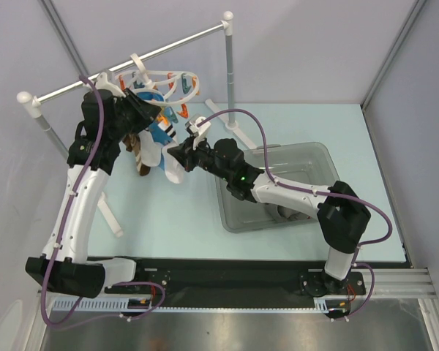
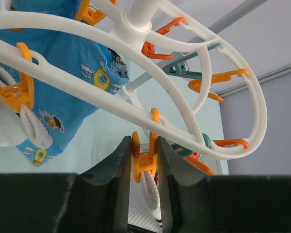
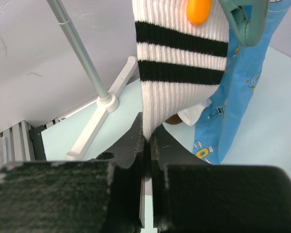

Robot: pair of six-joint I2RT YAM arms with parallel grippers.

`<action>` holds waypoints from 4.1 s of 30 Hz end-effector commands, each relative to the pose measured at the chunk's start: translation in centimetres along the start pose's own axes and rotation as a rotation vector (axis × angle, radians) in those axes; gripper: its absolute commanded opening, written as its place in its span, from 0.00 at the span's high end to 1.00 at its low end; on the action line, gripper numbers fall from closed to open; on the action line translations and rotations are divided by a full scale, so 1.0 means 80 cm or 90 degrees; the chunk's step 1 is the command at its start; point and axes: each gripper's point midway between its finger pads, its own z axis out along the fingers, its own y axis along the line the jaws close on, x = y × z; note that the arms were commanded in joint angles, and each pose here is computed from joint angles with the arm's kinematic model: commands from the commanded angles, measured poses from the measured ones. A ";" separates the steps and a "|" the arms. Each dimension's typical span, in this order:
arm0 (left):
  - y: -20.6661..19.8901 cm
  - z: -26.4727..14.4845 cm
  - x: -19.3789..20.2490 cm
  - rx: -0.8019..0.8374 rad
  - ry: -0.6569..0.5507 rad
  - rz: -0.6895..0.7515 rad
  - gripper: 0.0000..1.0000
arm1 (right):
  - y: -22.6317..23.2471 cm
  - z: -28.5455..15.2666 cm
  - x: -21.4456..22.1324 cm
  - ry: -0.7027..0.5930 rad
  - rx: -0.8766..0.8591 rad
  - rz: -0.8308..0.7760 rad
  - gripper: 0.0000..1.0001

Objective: Remove the socks clipped to the hanger

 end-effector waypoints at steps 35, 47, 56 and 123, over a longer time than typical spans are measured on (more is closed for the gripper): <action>-0.046 -0.015 -0.019 0.099 -0.009 0.000 0.48 | -0.199 -0.400 0.103 0.308 0.699 0.151 0.71; -0.052 -0.023 -0.016 0.117 -0.005 -0.002 0.45 | -0.116 -0.245 -0.036 0.031 0.388 0.063 0.19; -0.059 -0.025 -0.012 0.138 0.006 0.001 0.44 | -0.026 -0.070 0.000 -0.035 0.038 -0.060 0.18; -0.007 -0.145 -0.058 -0.077 -0.079 0.134 0.43 | -0.047 0.051 -0.018 -0.145 0.083 -0.326 1.00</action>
